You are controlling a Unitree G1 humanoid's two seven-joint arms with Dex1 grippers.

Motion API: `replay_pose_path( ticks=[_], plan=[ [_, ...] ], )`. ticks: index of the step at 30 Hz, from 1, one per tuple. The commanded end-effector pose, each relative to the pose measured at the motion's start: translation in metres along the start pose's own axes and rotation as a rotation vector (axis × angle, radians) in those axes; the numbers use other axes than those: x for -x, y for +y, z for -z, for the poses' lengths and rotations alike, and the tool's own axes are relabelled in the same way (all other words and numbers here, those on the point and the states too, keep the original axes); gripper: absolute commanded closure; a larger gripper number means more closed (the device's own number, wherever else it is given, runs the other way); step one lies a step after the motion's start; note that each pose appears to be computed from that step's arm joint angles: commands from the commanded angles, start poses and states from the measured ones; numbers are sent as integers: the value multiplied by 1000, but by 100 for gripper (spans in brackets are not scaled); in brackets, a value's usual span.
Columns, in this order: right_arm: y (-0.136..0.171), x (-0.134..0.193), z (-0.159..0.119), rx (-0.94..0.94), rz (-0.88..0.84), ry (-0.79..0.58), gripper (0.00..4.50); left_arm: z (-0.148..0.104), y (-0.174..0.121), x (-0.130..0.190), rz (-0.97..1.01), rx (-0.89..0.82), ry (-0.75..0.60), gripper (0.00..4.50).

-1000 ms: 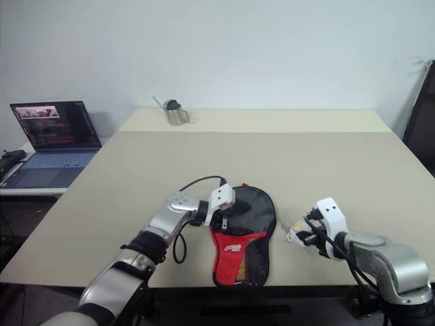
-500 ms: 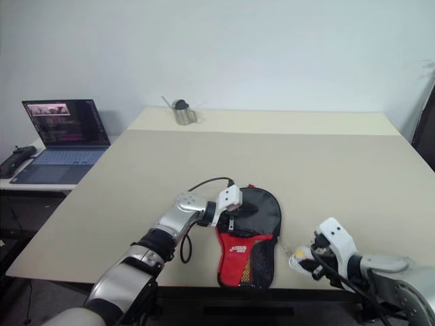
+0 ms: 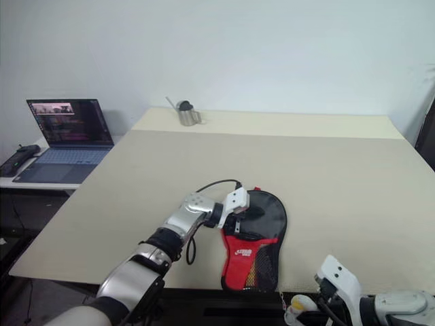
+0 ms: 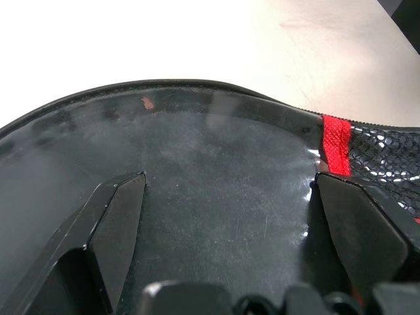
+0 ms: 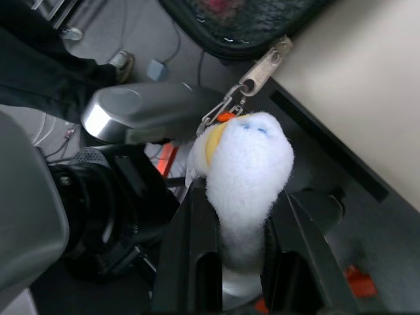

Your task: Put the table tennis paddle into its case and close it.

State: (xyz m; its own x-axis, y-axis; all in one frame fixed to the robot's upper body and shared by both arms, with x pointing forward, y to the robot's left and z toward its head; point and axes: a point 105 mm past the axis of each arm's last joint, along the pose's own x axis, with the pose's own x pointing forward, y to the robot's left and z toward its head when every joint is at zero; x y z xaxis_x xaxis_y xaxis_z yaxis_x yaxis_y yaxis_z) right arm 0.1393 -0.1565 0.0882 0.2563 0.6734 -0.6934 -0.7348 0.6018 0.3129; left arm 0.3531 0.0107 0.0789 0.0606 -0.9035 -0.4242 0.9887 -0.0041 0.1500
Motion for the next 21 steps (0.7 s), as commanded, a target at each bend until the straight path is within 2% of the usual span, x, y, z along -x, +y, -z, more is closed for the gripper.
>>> replay_pose_path(
  ticks=[1, 7, 14, 16, 19, 21],
  plan=[
    [29, -7, 3, 3, -118, -11, 419, 30, -15, -11, 44, 46, 113, 0],
    [45, -18, 8, -28, -158, -26, 419, 29, -15, -14, 44, 43, 111, 0],
    [30, -24, 3, -43, -82, -49, 419, 26, -15, -17, 43, 40, 102, 0],
    [27, -22, 5, -43, -70, -35, 344, 26, -15, -17, 39, 40, 101, 0],
    [26, -20, 5, -41, -69, -32, 258, 26, -15, -18, 36, 40, 99, 0],
    [24, -18, 2, -38, -66, -44, 181, 25, -15, -18, 34, 40, 95, 0]
  ],
)
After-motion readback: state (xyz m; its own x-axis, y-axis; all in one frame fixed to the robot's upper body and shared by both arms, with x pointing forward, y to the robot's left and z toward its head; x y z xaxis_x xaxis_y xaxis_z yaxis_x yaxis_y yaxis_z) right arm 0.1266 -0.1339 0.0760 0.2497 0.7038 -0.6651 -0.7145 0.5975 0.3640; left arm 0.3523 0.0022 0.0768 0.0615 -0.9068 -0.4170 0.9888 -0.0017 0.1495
